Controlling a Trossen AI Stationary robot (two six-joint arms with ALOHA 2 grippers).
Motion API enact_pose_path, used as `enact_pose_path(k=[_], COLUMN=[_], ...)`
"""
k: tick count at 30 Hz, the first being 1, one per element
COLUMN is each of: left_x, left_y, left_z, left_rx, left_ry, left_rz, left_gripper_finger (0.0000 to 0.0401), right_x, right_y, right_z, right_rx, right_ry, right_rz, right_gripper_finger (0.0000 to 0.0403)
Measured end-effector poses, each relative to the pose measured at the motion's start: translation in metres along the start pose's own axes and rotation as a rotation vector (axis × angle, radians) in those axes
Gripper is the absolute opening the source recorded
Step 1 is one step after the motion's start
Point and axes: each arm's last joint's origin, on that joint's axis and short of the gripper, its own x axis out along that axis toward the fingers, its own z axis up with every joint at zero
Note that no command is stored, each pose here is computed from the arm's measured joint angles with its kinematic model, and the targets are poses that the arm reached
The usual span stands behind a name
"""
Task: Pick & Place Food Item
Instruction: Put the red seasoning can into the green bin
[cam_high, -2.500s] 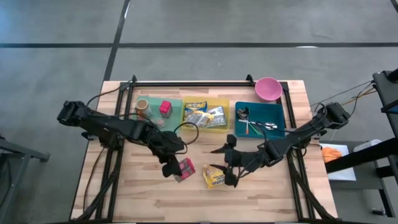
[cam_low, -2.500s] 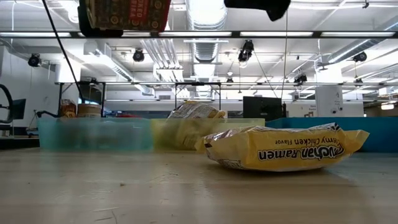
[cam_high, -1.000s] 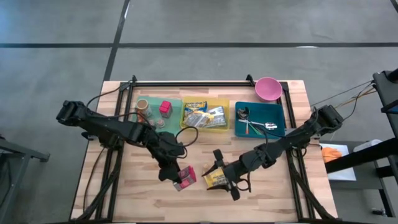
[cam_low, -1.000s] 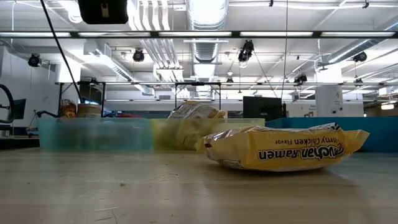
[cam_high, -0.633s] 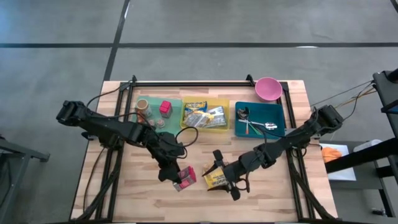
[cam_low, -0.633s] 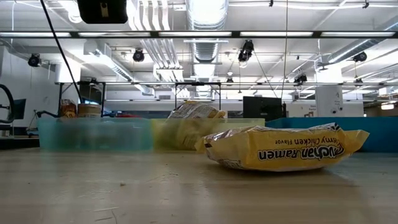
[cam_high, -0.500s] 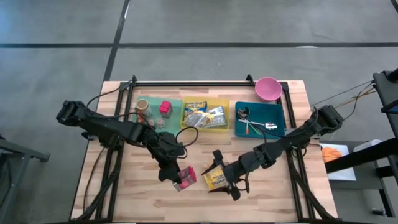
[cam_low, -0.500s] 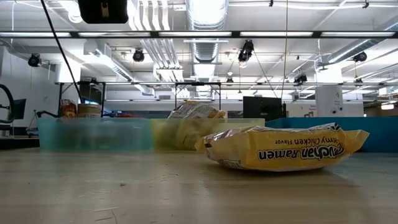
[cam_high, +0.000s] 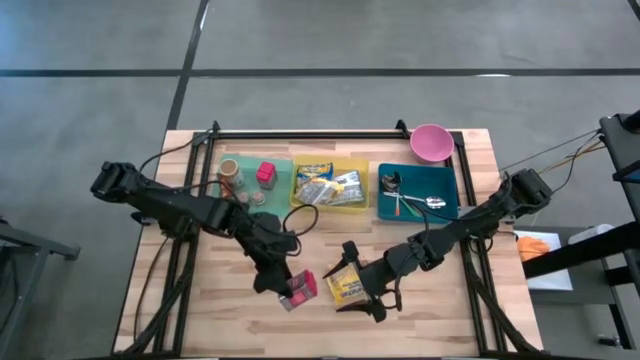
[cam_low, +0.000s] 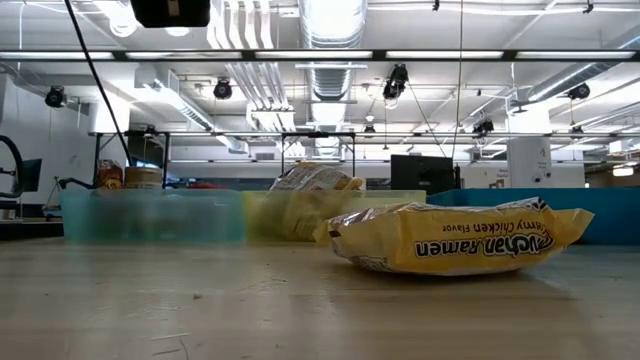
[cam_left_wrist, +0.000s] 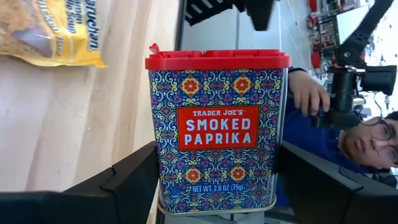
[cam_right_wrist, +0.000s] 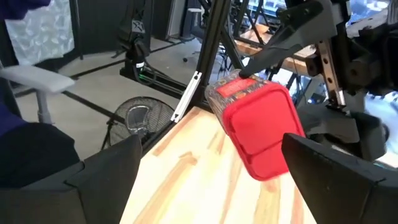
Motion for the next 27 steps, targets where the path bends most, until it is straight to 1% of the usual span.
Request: enact_pose_path(k=[2,9,14,21,23,25,27], left_x=[0.001,0.001,0.001,0.001,0.001,0.001,0.001], left_y=[-0.002,-0.004,-0.007,-0.007,-0.008,-0.009,-0.009], left_z=[-0.001,-0.001,0.001,0.002,0.002,0.003,0.003], left_rx=[0.007,0.020,0.037,0.046,0.051,0.056,0.057], left_ry=[0.004,-0.004,-0.023,-0.024,-0.028,-0.035,-0.037], left_rz=[-0.011,-0.030,-0.056,-0.060,-0.066,-0.073,-0.074], left_gripper_finger=[0.0297,0.0297,0.0297,0.0297,0.0297,0.0297,0.0297], right_x=[0.000,0.000,0.000,0.003,0.005,0.012,0.019], right_y=[0.000,-0.003,-0.004,-0.007,-0.007,-0.008,-0.007], right_z=[0.000,0.003,0.005,0.006,0.005,0.004,0.003], right_rx=[-0.028,-0.042,-0.144,-0.150,-0.154,-0.169,-0.173], right_ry=[-0.003,-0.031,-0.050,-0.087,-0.099,-0.108,-0.084], right_rz=[-0.005,-0.065,-0.068,-0.083,-0.070,-0.057,-0.048], right_gripper_finger=[0.0379,0.0379,0.0379,0.0379,0.0379,0.0379,0.0379])
